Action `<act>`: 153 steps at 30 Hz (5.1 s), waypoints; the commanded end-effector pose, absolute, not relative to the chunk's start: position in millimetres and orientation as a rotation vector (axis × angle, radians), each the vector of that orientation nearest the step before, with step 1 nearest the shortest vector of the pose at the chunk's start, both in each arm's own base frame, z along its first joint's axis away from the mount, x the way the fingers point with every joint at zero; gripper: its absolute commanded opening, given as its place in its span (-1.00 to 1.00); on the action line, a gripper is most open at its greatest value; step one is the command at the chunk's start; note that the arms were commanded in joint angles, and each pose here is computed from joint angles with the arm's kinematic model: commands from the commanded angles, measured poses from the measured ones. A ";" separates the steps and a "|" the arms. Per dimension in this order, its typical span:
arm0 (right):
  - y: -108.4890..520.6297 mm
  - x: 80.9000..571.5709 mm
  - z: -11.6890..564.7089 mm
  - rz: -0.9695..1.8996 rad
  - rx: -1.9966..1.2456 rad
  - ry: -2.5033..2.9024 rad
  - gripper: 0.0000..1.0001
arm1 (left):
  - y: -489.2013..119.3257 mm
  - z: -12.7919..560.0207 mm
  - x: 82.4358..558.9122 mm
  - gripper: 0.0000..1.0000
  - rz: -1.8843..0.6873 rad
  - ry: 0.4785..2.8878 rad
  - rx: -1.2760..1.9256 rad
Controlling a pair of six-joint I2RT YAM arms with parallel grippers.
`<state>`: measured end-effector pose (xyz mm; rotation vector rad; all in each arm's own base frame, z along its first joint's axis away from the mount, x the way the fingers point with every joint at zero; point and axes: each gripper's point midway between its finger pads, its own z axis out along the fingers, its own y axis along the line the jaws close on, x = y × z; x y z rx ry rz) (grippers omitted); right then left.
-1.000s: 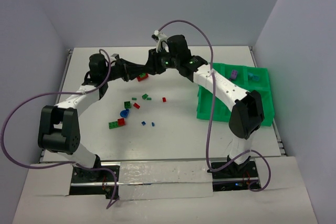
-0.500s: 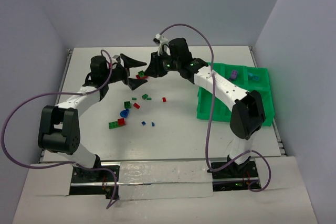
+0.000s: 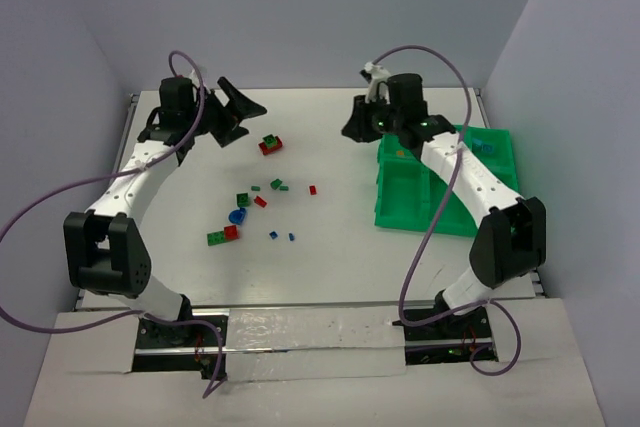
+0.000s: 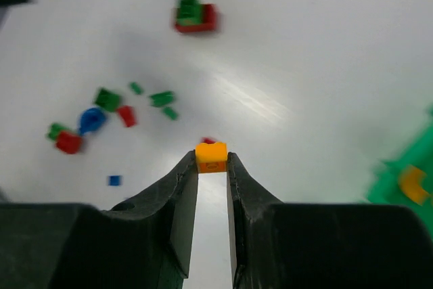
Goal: Sort the legos into containers by color
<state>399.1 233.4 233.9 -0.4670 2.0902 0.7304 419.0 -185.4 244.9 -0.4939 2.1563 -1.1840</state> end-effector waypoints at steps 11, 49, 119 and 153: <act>71.9 457.2 144.8 0.097 -0.233 2.368 -1.00 | -129.1 224.9 441.9 0.99 -0.253 2.210 0.009; 59.6 485.5 141.8 0.164 -0.127 2.398 1.00 | -133.3 112.1 351.6 0.98 -0.313 2.303 0.848; 102.6 442.3 191.9 0.434 -0.235 2.354 1.00 | -149.7 29.9 360.8 0.28 -0.382 2.329 1.160; 225.8 357.9 209.6 1.192 -0.416 2.254 1.00 | -186.2 168.7 334.3 -0.63 -0.499 1.896 1.137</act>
